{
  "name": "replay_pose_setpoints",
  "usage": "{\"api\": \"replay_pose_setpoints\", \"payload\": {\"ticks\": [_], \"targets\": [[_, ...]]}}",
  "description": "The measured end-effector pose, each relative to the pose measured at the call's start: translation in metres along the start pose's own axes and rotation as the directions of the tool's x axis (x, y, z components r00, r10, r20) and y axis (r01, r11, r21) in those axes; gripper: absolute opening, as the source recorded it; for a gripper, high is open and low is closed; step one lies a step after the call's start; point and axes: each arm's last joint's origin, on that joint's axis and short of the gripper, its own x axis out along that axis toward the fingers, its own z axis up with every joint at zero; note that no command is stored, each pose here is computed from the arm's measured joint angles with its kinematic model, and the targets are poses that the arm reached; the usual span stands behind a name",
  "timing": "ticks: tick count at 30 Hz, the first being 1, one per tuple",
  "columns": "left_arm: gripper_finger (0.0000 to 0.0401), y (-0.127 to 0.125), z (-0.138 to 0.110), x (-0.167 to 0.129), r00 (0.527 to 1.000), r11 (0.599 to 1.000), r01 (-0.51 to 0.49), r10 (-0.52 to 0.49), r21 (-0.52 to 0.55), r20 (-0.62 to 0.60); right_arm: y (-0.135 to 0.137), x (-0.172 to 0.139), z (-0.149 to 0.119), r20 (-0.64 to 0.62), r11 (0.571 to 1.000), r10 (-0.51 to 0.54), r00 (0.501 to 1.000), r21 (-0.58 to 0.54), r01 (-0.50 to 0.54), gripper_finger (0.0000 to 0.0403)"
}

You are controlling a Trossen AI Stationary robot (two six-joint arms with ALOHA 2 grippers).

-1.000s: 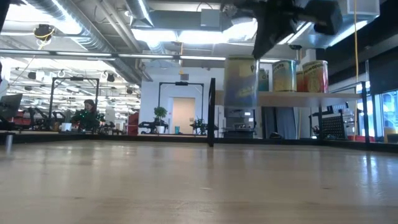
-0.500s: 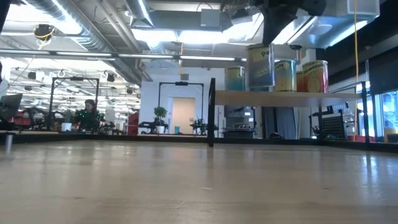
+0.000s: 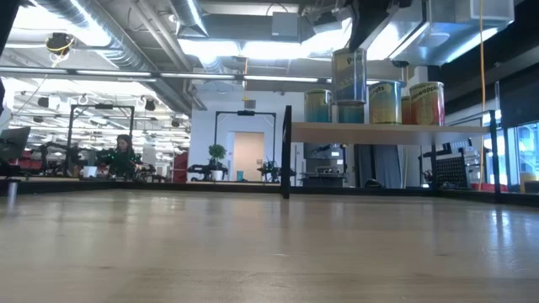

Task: Pick and place cans onto a shelf
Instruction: Put the right canned peas on the shelf

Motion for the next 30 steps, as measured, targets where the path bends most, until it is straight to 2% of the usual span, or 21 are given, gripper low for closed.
{"api": "replay_pose_setpoints", "payload": {"ticks": [6, 13, 26, 30], "targets": [[0.0041, 0.009, 0.003, 0.004, 1.000, 1.000, -0.018, 0.018, 0.000, -0.008, -0.029, 0.013, -0.009, -0.010, 0.994, 0.001, 1.000, 0.108, 0.000, 0.0000], [0.0041, 0.016, 0.004, 0.008, 1.000, 1.000, -0.017, 0.017, -0.015, -0.017, -0.049, 0.025, -0.017, 0.018, 0.981, 0.082, 0.996, 0.172, -0.084, 0.0000], [0.0041, 0.016, 0.004, 0.008, 1.000, 1.000, -0.013, 0.013, 0.007, -0.020, -0.060, 0.048, -0.021, -0.058, 0.972, 0.130, 0.990, 0.204, -0.116, 0.0000], [0.0041, 0.016, 0.004, 0.008, 1.000, 1.000, -0.012, 0.012, 0.007, -0.020, -0.061, 0.053, -0.020, -0.071, 0.978, 0.135, 0.988, 0.168, -0.122, 0.0000]]}}
